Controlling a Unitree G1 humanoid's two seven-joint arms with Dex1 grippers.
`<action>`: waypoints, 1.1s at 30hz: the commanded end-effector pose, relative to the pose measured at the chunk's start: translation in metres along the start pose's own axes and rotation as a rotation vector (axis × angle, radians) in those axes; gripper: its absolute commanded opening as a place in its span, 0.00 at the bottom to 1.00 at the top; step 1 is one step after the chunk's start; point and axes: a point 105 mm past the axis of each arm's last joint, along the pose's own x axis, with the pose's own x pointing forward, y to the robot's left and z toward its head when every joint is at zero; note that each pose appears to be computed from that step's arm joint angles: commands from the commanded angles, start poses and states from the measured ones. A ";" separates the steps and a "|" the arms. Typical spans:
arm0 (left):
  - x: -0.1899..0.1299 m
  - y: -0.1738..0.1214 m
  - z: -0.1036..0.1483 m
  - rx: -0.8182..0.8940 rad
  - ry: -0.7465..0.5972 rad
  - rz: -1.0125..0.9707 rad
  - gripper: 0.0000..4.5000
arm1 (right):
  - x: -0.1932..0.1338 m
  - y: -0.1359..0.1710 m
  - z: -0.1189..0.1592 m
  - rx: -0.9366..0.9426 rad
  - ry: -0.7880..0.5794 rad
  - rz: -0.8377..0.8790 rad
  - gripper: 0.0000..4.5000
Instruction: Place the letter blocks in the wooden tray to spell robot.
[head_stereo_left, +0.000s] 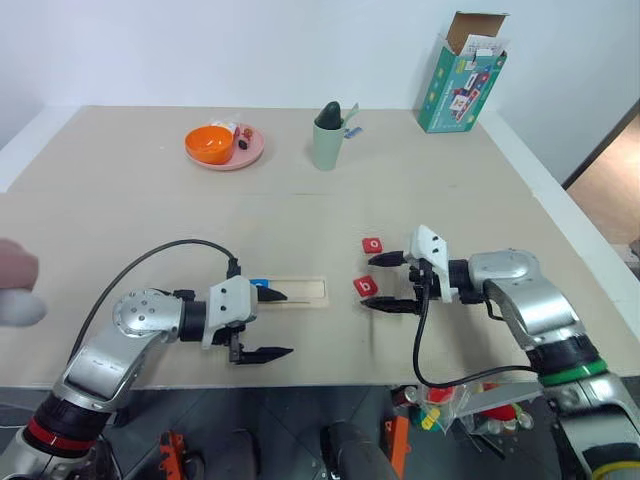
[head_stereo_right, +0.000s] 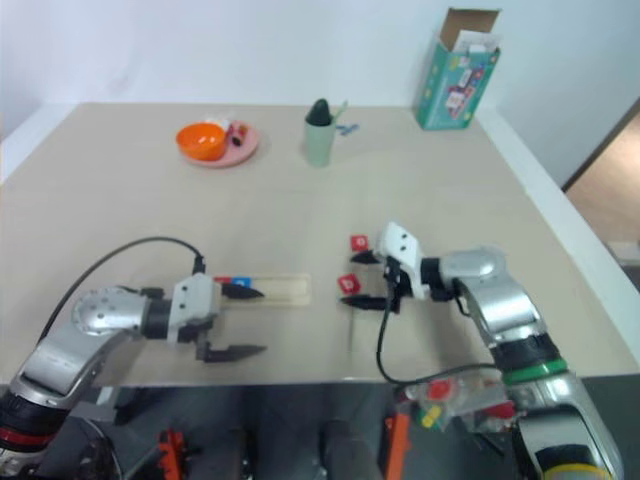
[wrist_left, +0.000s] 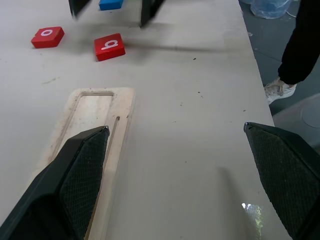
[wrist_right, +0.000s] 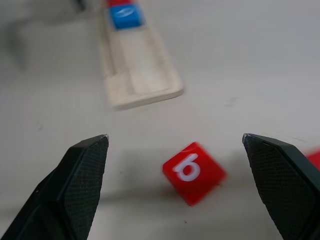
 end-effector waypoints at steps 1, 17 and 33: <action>-0.004 0.001 0.006 0.029 -0.008 0.030 1.00 | 0.000 -0.009 -0.006 -0.095 0.019 0.075 0.99; -0.011 -0.005 0.004 0.005 0.020 0.075 1.00 | 0.014 -0.023 -0.017 -0.096 -0.005 0.104 0.58; -0.043 0.018 -0.017 -0.152 -0.016 0.296 1.00 | 0.042 -0.010 0.052 -0.069 -0.182 0.085 0.27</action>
